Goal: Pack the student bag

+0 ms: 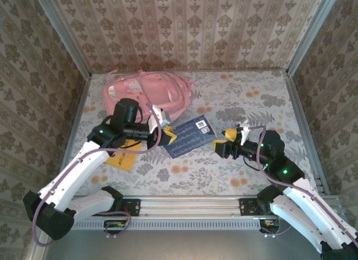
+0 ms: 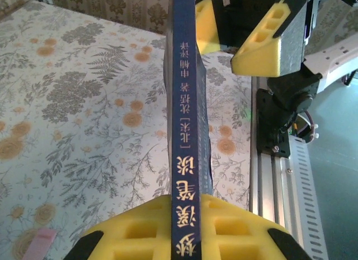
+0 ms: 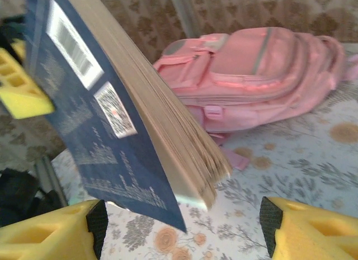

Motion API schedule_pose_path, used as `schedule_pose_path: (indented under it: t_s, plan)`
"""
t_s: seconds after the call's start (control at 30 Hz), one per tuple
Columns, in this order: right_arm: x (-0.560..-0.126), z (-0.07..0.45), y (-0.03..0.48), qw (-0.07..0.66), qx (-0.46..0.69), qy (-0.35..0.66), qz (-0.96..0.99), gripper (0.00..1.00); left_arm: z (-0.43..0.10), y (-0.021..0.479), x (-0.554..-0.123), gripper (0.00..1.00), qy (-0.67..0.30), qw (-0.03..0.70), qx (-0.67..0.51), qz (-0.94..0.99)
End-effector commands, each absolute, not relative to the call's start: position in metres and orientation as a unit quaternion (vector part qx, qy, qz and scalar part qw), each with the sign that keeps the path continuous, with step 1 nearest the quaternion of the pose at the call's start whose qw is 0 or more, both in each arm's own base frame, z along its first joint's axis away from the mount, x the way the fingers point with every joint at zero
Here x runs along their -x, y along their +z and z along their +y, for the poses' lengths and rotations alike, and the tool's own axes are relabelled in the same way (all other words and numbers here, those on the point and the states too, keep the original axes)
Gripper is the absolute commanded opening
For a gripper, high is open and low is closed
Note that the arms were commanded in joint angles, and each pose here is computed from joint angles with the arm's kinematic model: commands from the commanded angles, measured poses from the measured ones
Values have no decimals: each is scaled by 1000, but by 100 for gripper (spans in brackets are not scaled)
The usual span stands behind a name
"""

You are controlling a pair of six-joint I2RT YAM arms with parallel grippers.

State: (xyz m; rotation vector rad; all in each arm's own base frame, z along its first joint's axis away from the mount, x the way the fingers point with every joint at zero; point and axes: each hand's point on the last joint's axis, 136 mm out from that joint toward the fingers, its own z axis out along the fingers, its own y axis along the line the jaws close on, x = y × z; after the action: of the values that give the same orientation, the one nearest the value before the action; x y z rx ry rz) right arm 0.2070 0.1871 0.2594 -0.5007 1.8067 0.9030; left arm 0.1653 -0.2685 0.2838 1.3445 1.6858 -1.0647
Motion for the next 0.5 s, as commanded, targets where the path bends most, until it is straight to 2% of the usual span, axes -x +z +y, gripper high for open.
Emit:
schedule_pose_path:
  t_s: [0.0, 0.47]
  plan:
    - [-184, 204, 283, 510, 286, 409, 700, 75, -268, 293, -145, 0, -442, 384, -555, 591]
    - [-179, 211, 298, 512, 364, 366, 687, 79, -268, 288, -121, 0, -468, 385, -578, 547]
